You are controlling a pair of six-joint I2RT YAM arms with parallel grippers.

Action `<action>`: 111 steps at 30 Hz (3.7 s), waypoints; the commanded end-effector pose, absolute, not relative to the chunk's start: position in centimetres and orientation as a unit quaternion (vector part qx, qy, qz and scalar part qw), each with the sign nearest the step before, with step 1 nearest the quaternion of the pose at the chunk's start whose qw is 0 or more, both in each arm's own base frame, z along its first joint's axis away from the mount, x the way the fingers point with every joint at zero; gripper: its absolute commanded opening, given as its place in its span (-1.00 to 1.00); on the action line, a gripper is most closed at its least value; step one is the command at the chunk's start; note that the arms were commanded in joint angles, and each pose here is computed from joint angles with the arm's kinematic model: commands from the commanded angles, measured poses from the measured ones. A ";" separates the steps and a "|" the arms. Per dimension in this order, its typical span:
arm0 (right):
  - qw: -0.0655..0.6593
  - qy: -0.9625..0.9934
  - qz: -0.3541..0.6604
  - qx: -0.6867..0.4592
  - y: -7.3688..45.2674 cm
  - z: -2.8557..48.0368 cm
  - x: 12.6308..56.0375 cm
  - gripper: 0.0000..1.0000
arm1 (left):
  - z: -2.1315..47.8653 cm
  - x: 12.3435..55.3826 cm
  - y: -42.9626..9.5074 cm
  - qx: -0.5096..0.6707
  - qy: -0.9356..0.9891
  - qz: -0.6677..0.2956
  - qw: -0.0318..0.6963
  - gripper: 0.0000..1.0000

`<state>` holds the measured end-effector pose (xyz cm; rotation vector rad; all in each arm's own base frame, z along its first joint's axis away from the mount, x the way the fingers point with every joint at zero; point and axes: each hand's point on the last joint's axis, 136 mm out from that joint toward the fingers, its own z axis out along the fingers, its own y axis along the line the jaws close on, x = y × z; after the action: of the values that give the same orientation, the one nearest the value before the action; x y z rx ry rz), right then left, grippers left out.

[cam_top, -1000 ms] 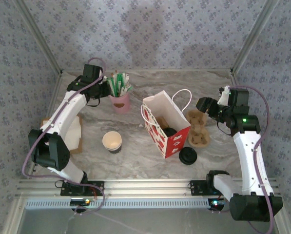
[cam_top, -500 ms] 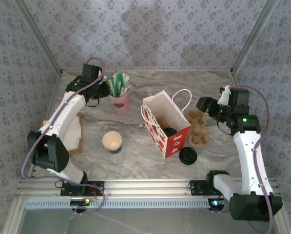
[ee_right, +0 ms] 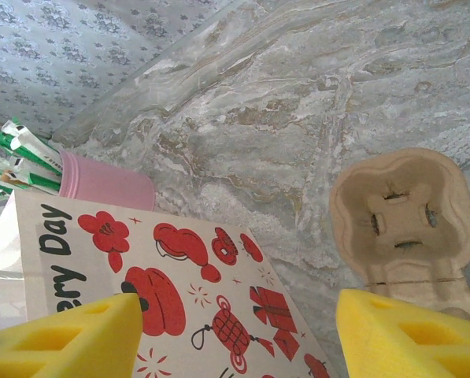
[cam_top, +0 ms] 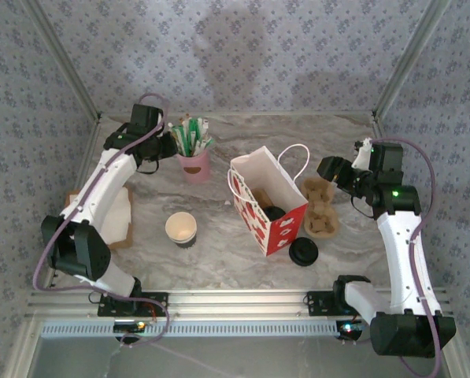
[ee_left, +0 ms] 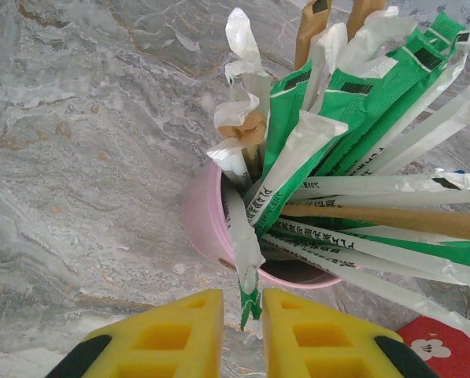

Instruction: Pack the takeout coffee

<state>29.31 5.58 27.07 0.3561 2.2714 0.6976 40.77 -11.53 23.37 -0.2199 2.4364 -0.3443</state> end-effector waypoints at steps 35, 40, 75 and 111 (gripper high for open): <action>0.388 0.866 0.284 0.141 5.6 29.8 28.8 0.36 | 31.0 37.9 -12.7 -0.052 0.910 -0.174 0.373 -0.91; 0.393 0.863 0.286 0.139 5.7 30.4 28.6 0.36 | 33.5 36.6 -12.8 -0.041 0.899 -0.193 0.392 -0.94; 0.424 0.851 0.288 0.114 7.0 34.7 25.4 0.38 | 50.0 26.4 -18.2 0.082 0.767 -0.445 0.455 -1.00; 0.419 0.855 0.286 0.110 7.1 34.5 24.7 0.40 | 47.1 22.9 -28.1 0.208 0.797 -0.439 0.359 -1.00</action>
<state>25.22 7.15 33.85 0.2809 2.1496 0.7261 22.92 -28.48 46.68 0.5164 2.0606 -1.2078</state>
